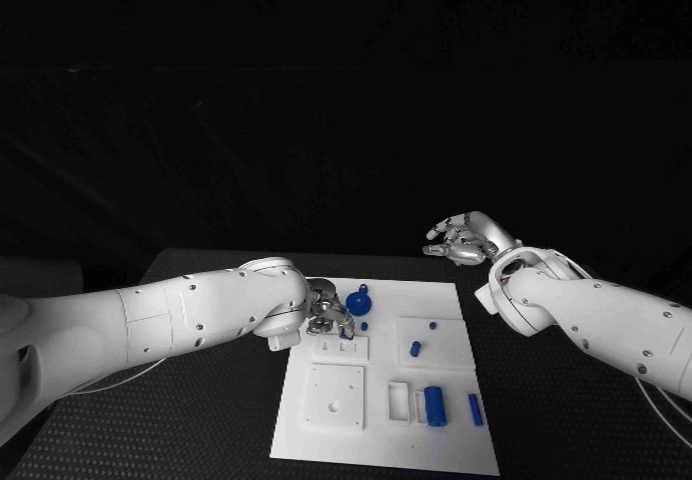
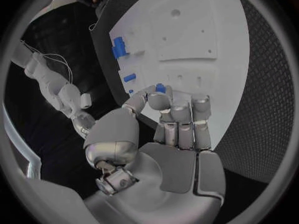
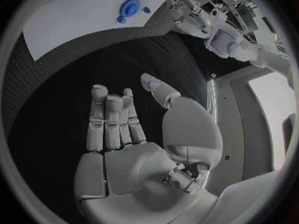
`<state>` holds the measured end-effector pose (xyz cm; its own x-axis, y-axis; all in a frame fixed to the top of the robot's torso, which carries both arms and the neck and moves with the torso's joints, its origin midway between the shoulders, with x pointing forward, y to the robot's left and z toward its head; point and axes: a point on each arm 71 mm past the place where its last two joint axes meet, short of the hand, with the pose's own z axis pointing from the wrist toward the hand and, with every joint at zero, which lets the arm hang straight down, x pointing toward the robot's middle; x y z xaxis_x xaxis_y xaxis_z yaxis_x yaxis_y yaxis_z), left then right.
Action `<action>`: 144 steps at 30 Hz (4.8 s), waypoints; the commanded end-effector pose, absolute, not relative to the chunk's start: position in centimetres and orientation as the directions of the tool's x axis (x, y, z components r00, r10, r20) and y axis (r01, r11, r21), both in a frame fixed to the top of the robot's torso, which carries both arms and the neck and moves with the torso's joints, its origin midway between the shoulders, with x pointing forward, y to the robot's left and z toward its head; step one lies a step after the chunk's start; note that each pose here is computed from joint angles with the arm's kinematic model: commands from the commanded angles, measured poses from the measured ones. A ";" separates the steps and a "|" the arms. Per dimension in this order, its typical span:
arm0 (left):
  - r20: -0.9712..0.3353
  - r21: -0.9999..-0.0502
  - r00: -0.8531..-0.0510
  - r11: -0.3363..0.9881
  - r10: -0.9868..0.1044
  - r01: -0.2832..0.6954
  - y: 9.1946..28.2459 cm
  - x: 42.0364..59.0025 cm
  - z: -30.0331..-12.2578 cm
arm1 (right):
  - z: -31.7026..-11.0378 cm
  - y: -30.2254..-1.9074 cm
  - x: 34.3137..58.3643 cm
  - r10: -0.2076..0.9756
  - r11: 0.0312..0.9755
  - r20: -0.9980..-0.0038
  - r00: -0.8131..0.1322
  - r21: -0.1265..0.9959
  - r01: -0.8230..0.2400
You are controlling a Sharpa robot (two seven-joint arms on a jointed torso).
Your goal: Assemble the parts on the task board
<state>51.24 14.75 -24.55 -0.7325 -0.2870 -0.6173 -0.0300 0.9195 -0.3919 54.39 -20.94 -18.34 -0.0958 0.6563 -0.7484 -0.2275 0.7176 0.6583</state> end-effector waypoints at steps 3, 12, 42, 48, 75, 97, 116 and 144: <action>-0.667 -0.381 -0.690 0.925 -0.282 -0.009 14.5 51.6 -24.5 | -18.3 -20.7 54.4 0.653 0.713 -0.748 -0.113 0.659 -0.239; -0.652 -0.359 -0.713 0.933 -0.259 -0.011 14.3 51.5 -25.3 | -18.4 -20.5 54.4 0.654 0.712 -0.748 -0.115 0.659 -0.241; -0.614 -0.298 -0.764 0.955 -0.199 -0.009 14.7 51.2 -26.9 | -18.4 -20.6 54.4 0.652 0.713 -0.749 -0.119 0.659 -0.239; -0.628 -0.310 -0.748 0.951 -0.217 -0.016 14.7 51.3 -26.8 | -18.4 -20.5 54.4 0.652 0.712 -0.748 -0.121 0.660 -0.240; -0.635 -0.320 -0.741 0.947 -0.219 -0.005 14.6 51.4 -26.9 | -18.4 -20.4 54.4 0.651 0.712 -0.748 -0.126 0.660 -0.240; -0.681 -0.264 -0.720 0.962 -0.133 0.072 14.2 51.2 -26.9 | -18.4 -20.2 54.3 0.650 0.710 -0.748 -0.134 0.661 -0.242; -0.675 -0.261 -0.727 0.962 -0.127 0.075 14.2 51.0 -27.4 | -18.4 -20.1 54.2 0.650 0.709 -0.747 -0.139 0.662 -0.245; -0.723 -0.275 -0.677 0.956 -0.136 0.102 14.3 50.8 -26.9 | -18.4 -20.1 54.2 0.650 0.708 -0.747 -0.139 0.662 -0.245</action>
